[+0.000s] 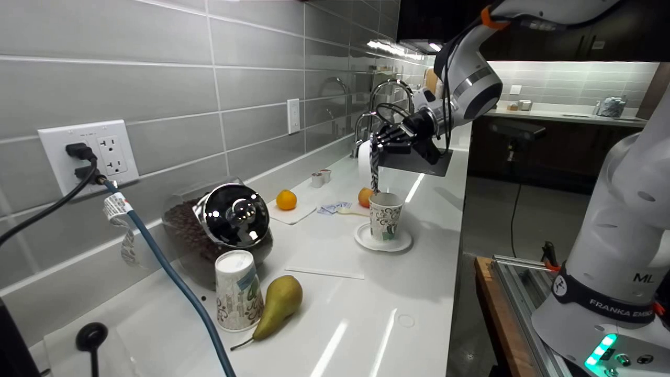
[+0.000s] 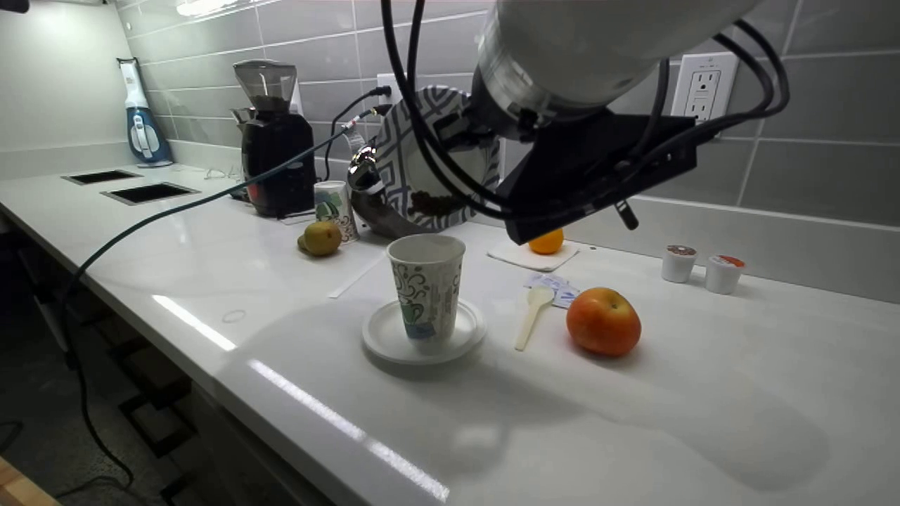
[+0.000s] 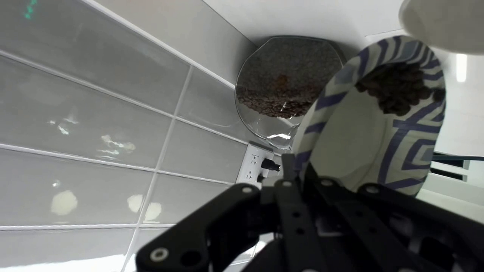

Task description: Pour the contents in the bowl into the coffee cup.

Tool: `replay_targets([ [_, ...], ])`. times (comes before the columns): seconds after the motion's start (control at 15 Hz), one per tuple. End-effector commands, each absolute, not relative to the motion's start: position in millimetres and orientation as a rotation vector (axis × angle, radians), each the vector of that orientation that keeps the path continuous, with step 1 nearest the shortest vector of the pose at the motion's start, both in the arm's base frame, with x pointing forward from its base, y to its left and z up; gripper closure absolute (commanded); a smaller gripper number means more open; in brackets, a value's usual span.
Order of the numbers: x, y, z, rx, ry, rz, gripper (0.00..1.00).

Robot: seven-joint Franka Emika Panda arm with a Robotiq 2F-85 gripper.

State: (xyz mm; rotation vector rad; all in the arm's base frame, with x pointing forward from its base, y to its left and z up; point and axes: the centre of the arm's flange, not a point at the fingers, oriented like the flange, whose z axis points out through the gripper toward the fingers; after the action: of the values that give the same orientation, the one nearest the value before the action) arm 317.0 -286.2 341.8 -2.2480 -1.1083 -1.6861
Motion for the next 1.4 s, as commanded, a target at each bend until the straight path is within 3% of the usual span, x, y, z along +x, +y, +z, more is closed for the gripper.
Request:
replay_targets([
  [0.0, 317.0, -286.2, 341.8, -2.248, -1.108, -1.686, 0.96],
  [1.33, 310.2, -280.6, 360.9, -2.136, -1.305, -1.828, 0.99],
])
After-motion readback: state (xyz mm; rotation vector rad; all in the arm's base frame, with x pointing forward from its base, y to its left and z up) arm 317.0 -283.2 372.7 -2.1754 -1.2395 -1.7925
